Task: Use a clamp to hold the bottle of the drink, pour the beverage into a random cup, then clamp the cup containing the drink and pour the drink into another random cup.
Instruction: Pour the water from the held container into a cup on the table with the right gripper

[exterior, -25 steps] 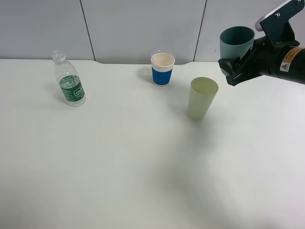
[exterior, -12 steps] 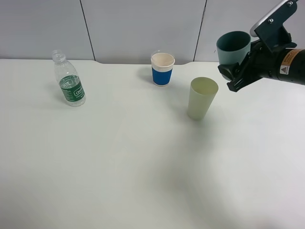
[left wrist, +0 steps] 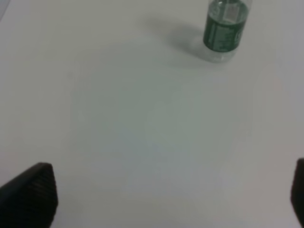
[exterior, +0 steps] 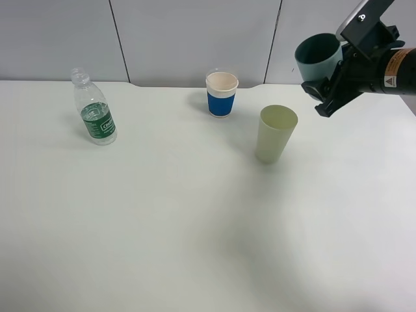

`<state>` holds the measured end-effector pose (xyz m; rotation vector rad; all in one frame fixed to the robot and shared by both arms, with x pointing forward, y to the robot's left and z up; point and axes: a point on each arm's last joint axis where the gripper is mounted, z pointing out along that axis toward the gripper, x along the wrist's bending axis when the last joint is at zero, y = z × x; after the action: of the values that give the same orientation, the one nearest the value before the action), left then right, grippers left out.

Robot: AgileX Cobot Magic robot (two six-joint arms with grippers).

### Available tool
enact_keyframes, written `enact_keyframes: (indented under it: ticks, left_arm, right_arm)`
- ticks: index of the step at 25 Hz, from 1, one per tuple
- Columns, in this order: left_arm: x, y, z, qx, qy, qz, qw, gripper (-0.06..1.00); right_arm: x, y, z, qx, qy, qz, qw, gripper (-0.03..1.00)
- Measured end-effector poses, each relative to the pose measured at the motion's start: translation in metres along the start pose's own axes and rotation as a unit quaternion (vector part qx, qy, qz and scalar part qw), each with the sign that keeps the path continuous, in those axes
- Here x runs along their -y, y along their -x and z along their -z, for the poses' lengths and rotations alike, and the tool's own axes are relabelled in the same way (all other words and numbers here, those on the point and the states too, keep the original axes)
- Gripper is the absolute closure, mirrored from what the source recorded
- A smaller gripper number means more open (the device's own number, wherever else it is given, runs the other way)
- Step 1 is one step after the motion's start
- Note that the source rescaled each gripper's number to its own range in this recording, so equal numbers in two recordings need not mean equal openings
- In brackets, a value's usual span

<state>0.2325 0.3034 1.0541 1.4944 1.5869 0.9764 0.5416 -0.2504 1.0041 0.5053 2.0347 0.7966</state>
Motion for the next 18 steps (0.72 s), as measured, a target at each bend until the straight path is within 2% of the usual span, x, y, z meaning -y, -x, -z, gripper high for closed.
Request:
enact_keyframes:
  ticks: [12, 18]
  left_arm:
    - [0.0000, 0.0000, 0.0000, 0.000, 0.000, 0.000, 1.000, -0.06]
    - [0.0000, 0.0000, 0.0000, 0.000, 0.000, 0.000, 1.000, -0.06]
  right_arm:
    - [0.0010, -0.0042, 0.0002, -0.023, -0.003, 0.090, 0.996, 0.96]
    - [-0.0003, -0.0104, -0.0018, -0.032, -0.025, 0.129, 0.991, 0.96]
